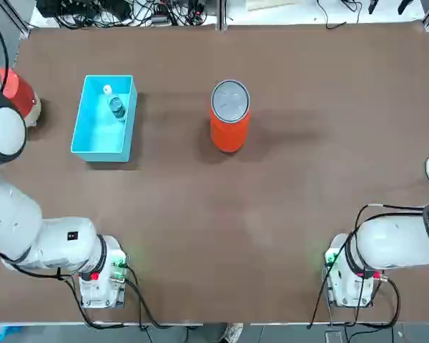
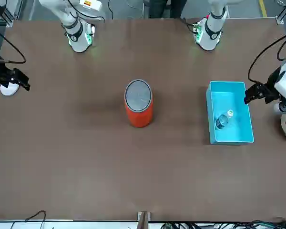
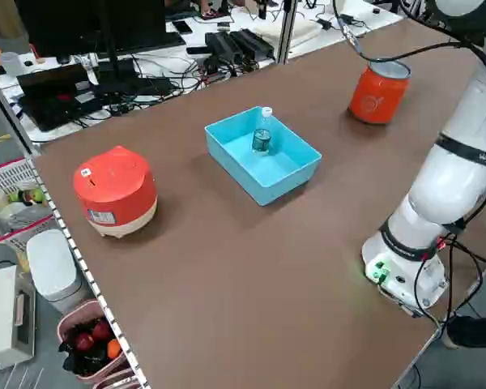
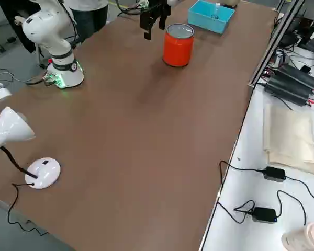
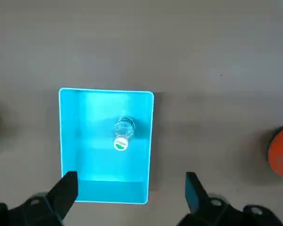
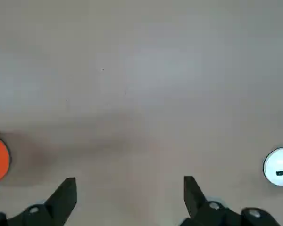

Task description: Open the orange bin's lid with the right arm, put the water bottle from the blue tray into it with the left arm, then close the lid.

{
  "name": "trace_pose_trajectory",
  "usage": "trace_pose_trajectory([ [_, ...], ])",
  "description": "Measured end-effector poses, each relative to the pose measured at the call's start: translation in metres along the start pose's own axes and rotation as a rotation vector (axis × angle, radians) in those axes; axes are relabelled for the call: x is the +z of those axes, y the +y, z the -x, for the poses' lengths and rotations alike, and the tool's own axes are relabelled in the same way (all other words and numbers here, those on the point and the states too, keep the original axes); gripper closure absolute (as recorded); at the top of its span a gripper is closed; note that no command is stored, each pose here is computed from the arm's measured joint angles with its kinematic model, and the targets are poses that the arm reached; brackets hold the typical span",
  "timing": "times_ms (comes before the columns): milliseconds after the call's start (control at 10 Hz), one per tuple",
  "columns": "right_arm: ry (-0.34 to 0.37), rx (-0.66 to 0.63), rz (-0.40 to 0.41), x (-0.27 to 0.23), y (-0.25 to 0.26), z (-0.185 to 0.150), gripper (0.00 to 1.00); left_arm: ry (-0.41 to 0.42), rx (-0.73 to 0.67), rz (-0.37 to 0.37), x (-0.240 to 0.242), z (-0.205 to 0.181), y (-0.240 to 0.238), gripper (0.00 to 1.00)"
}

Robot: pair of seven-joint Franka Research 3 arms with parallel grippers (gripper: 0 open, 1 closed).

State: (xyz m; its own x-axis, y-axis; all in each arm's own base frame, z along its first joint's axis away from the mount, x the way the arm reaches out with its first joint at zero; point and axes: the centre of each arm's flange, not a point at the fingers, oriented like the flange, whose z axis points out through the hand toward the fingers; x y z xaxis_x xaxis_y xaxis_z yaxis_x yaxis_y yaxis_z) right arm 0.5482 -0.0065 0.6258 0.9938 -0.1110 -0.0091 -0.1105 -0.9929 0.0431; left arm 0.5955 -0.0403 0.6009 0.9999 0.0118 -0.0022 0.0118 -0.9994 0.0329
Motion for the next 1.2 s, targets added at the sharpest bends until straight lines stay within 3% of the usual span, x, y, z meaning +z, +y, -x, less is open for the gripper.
trace_pose_trajectory([
  [600,0.001,0.000,-0.001,0.000,0.000,0.000,0.03,-0.026,-0.006,-0.014,0.013,0.001,-0.006,0.00],
  [700,0.002,0.000,-0.005,0.000,-0.001,0.000,0.15,-0.045,-0.007,-0.025,0.031,0.000,-0.008,0.00],
  [1100,-0.005,0.001,-0.045,-0.001,-0.023,0.003,0.81,-0.044,-0.026,-0.030,0.106,-0.002,-0.019,0.00],
  [1200,-0.002,0.046,-0.053,-0.002,-0.047,0.006,0.85,-0.030,-0.037,-0.030,0.121,0.000,-0.026,0.00],
])
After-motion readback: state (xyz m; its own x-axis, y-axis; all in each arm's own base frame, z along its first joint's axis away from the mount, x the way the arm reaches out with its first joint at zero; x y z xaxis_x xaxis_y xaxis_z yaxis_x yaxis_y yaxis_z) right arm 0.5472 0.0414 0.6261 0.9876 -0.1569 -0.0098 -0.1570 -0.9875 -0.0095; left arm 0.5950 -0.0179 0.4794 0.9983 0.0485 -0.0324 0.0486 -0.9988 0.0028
